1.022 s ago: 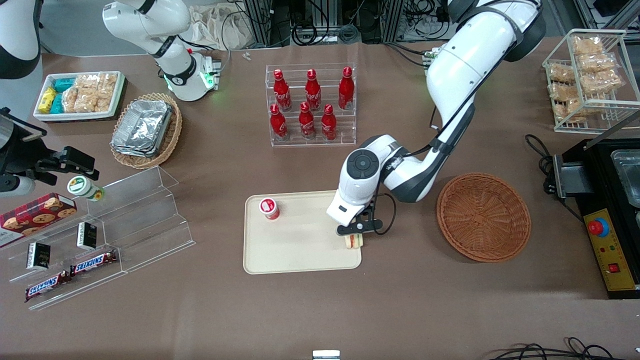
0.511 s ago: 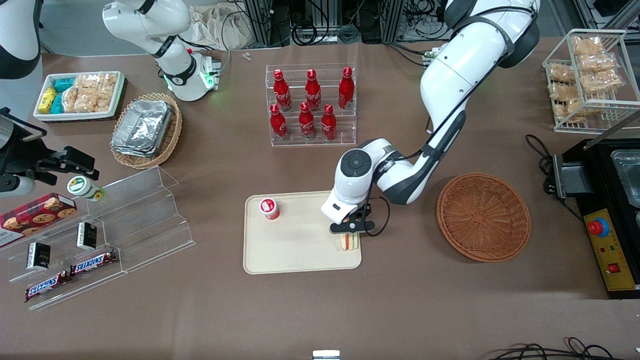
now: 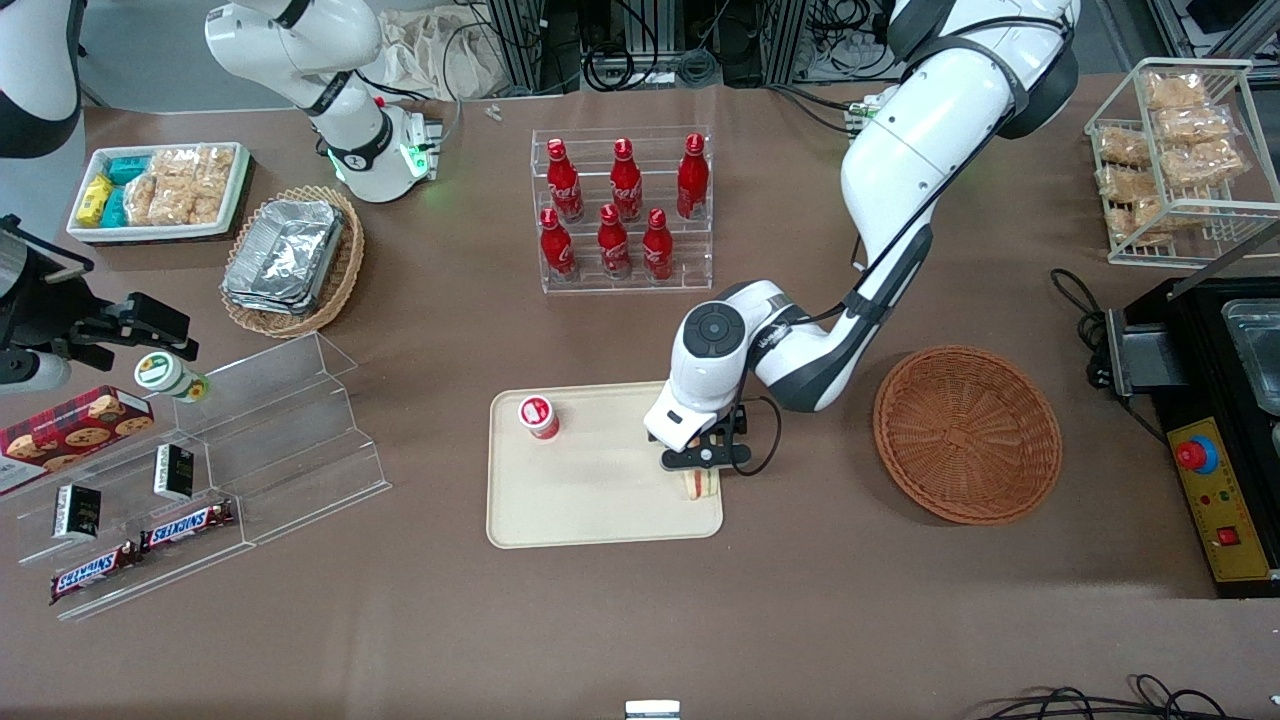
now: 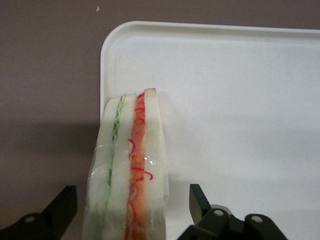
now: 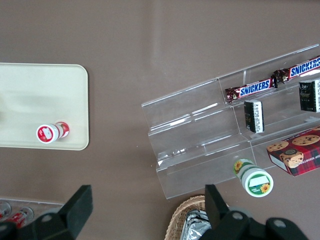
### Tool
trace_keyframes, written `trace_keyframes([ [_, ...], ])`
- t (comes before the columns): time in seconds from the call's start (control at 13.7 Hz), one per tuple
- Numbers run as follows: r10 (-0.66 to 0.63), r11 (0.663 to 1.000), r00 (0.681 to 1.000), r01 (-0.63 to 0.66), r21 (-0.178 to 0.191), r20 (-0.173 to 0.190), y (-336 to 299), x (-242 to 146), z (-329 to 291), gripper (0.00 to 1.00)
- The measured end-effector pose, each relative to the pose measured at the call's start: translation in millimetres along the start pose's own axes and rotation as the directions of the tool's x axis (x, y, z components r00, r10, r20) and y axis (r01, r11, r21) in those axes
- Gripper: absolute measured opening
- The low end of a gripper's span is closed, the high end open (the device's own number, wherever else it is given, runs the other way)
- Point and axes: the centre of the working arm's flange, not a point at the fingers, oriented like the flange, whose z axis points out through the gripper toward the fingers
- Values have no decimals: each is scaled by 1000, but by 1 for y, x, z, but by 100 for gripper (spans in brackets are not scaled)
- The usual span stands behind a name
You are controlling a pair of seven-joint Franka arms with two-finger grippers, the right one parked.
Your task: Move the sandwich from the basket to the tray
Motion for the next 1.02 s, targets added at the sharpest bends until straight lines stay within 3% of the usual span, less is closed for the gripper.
trace_keyframes([
  [0.22, -29, 999, 1000, 28, 20, 5, -1, 13, -20, 100],
  [0.73, -155, 988, 984, 154, 16, 83, -46, 66, -160, 100],
  [0.88, -127, 991, 987, 121, 61, 95, -81, 79, -202, 100],
  [1.02, -121, 988, 984, 107, 107, 129, -129, 90, -244, 100],
])
